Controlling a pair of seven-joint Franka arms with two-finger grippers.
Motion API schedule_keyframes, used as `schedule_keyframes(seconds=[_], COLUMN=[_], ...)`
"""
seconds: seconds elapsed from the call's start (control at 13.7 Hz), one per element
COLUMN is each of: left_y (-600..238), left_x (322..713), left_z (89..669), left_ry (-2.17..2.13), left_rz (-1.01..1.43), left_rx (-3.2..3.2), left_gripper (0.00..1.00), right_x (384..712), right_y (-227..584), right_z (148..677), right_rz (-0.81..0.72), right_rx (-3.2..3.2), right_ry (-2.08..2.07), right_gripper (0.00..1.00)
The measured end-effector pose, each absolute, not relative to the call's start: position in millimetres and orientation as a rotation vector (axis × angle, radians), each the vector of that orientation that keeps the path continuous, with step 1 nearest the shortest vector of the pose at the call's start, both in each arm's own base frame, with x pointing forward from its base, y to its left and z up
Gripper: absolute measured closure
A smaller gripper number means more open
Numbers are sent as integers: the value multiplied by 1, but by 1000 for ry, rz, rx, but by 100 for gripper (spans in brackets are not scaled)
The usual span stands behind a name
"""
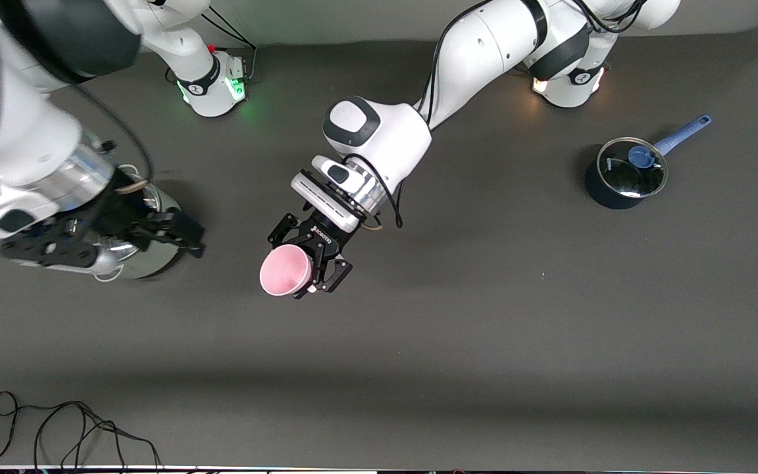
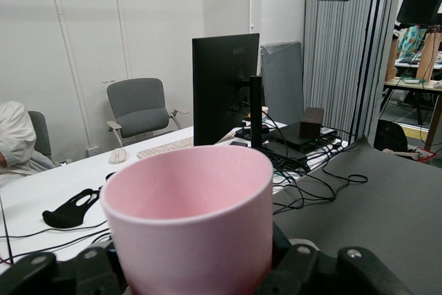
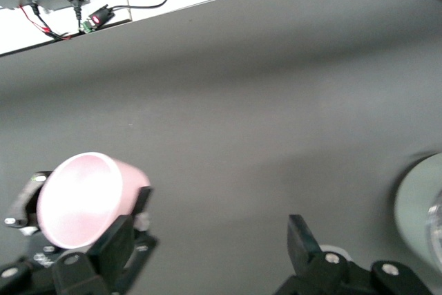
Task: Transfer pink cup from left to right arm
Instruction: 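Reach the right gripper toward the pink cup held by the left gripper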
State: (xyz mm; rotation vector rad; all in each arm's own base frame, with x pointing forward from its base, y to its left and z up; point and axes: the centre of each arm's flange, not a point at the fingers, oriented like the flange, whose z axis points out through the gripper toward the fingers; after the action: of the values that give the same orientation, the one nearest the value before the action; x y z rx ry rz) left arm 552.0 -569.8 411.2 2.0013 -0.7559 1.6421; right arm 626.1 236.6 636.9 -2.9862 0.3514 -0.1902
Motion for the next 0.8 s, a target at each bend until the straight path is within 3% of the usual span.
schedule_keyframes(seconds=[0.8], left_y=[-571], left_x=[550], left_z=[411], left_ry=[-756], left_rz=[1639], left_rx=[1999], left_gripper=[33], right_x=[641], right_y=[289], right_z=[575], right_rz=[-116], right_rx=[-2981], right_ry=[523], right_gripper=[2])
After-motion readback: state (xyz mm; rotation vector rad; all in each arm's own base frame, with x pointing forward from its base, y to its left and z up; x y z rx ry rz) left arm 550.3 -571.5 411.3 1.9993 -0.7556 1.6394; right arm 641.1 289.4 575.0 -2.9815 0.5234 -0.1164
